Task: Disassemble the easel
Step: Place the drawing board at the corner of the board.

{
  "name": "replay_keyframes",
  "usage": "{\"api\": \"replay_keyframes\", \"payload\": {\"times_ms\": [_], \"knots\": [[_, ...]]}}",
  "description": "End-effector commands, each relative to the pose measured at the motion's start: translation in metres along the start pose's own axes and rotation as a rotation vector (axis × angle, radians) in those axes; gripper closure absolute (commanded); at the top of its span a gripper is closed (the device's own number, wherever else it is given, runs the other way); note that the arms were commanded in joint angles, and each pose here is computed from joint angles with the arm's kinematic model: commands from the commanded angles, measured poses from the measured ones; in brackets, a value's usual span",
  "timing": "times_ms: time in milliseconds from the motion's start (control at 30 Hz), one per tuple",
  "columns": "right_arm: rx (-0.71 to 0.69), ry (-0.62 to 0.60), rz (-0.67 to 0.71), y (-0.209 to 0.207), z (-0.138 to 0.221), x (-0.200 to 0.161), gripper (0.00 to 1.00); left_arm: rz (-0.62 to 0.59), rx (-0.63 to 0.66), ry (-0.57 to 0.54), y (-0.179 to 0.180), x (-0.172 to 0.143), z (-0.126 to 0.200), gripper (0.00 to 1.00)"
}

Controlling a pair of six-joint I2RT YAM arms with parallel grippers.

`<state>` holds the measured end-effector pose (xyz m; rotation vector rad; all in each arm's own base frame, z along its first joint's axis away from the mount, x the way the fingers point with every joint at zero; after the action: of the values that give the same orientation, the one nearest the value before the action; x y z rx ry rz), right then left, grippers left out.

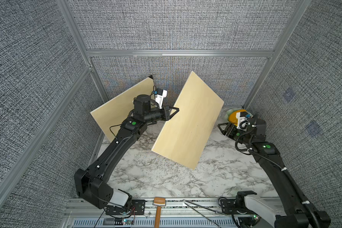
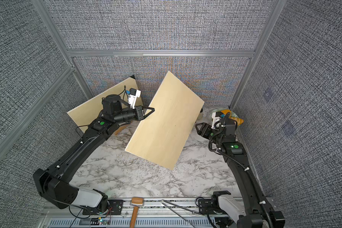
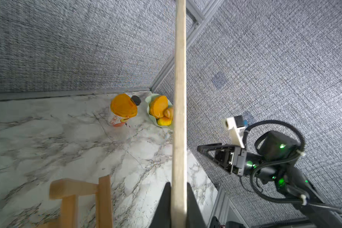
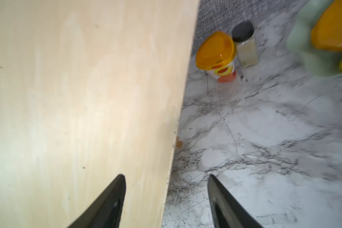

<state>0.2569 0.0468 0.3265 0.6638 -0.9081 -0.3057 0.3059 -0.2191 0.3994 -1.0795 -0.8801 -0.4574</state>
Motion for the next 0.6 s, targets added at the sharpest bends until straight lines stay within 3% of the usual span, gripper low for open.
{"api": "replay_keyframes", "payload": {"times_ms": [0, 200, 367, 567], "knots": [[-0.186, 0.057, 0.089, -0.012, 0.019, -0.009, 0.31, -0.133, -0.220, -0.034, -0.024, 0.016, -0.012, 1.00], [-0.285, 0.070, 0.168, -0.008, 0.039, -0.003, 0.28, -0.146, -0.308, 0.117, -0.014, 0.004, -0.060, 1.00], [-0.388, 0.087, 0.141, -0.020, 0.040, 0.003, 0.28, -0.159, -0.369, 0.220, -0.007, -0.009, -0.104, 1.00], [-0.404, 0.059, 0.119, -0.020, 0.041, 0.019, 0.26, -0.183, -0.408, 0.324, 0.003, -0.027, -0.151, 1.00]]}}
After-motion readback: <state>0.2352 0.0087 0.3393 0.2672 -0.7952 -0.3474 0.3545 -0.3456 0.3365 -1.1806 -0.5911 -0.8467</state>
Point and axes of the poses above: each gripper's point midway between its finger pads, its own z axis back along the fingers, its own y axis along the line the jaws close on, x = y × z, the point moved 9 cm from there along z, back along the fingers, and after that the axes turned 6 degrees about -z, right-handed, at the moved point
